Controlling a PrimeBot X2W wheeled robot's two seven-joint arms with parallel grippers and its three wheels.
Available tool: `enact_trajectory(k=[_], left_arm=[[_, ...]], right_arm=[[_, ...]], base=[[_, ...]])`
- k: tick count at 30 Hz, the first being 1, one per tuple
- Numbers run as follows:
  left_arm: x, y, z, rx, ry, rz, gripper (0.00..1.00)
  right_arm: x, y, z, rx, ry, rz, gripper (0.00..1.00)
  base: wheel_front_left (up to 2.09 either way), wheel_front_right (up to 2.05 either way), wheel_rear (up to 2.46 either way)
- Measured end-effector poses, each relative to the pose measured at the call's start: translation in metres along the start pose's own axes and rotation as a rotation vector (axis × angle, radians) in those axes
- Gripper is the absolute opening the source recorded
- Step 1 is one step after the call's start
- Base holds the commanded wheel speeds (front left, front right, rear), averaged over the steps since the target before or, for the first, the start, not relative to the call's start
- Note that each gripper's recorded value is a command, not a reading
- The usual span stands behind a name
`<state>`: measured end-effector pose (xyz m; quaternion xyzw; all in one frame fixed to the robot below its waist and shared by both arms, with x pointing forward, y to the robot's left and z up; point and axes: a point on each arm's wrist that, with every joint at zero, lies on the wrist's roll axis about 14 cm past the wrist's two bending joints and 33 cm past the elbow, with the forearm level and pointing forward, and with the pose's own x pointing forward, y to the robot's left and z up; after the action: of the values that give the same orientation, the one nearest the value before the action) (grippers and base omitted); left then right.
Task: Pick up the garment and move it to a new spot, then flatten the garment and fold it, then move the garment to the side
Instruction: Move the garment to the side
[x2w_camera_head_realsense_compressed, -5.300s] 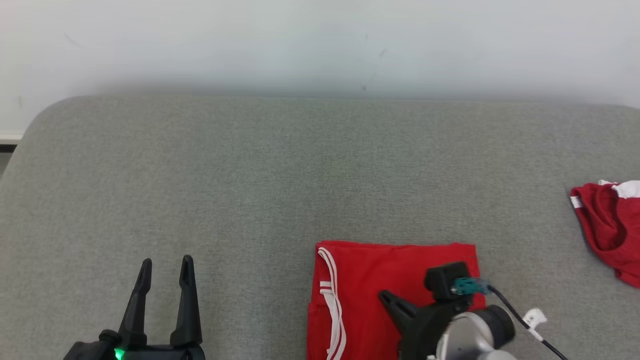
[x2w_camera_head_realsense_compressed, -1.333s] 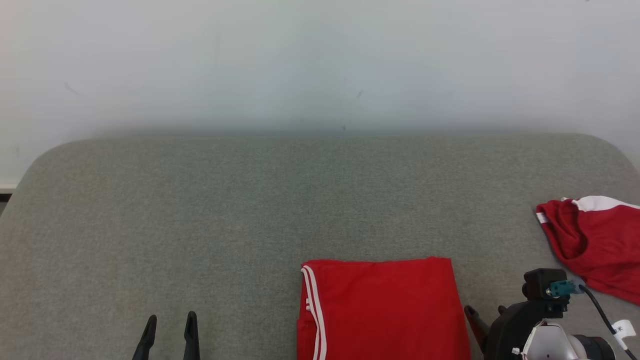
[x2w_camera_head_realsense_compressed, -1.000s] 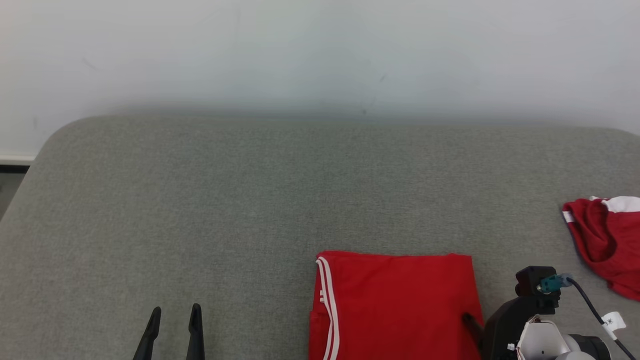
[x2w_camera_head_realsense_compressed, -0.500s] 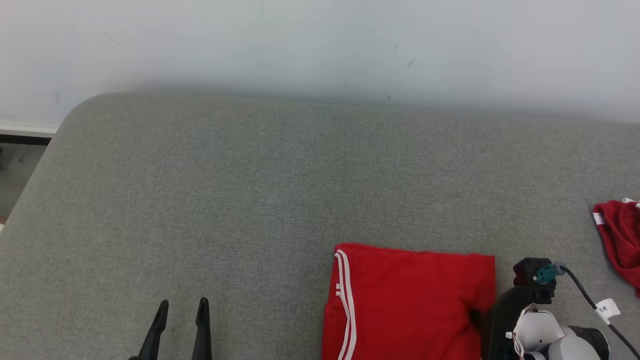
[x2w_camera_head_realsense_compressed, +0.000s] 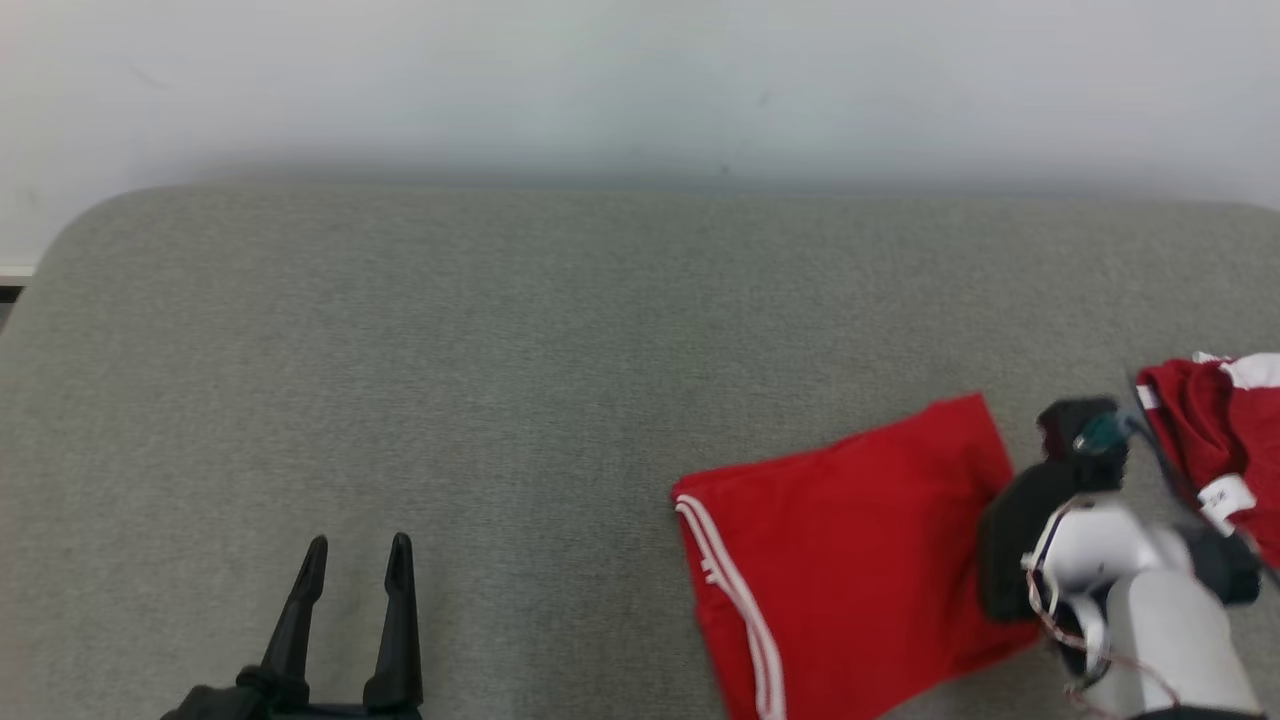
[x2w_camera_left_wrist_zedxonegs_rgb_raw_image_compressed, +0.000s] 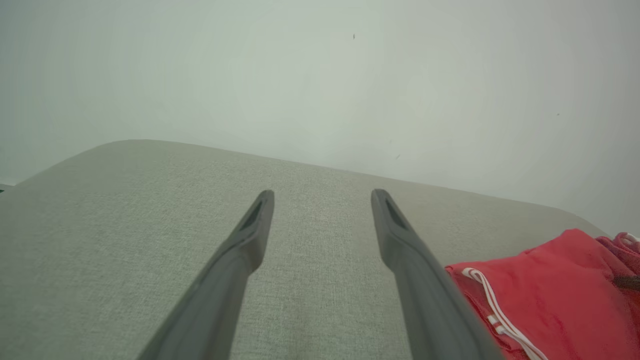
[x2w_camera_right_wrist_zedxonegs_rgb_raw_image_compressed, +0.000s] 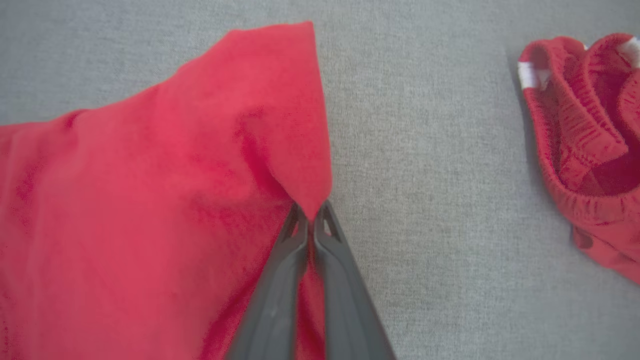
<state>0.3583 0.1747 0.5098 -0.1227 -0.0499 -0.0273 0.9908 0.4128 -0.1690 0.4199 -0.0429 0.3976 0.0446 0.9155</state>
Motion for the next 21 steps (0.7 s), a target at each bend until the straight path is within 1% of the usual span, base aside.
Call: enact_trajectory(k=[3,5,9,13,14,21], left_arm=[[0.014,-0.013,0.0,-0.009,-0.007,-0.046,1.0],[0.025,-0.026,-0.001,-0.018,-0.012,-0.085,1.0],[0.049,-0.048,-0.006,-0.036,-0.014,-0.159,1.0],[0.066,-0.065,-0.018,-0.051,0.004,-0.216,1.0],[0.075,-0.071,-0.026,-0.055,0.016,-0.243,1.0],[0.096,-0.087,-0.056,-0.073,0.069,-0.306,1.0]], right_arm=[[-0.008,-0.028,0.031,-0.019,-0.054,-0.083,0.0],[-0.014,-0.053,0.051,-0.029,-0.083,-0.147,0.0],[-0.024,-0.097,0.072,-0.043,-0.091,-0.254,0.0],[-0.037,-0.138,0.075,-0.04,-0.071,-0.353,0.0],[-0.046,-0.162,0.074,-0.026,-0.069,-0.414,0.0],[-0.069,-0.229,0.059,0.029,-0.045,-0.593,0.0]], base=[[0.0,0.0,0.0],[0.0,0.0,0.0],[0.0,0.0,0.0],[0.0,0.0,0.0],[0.0,0.0,0.0],[0.0,0.0,0.0]])
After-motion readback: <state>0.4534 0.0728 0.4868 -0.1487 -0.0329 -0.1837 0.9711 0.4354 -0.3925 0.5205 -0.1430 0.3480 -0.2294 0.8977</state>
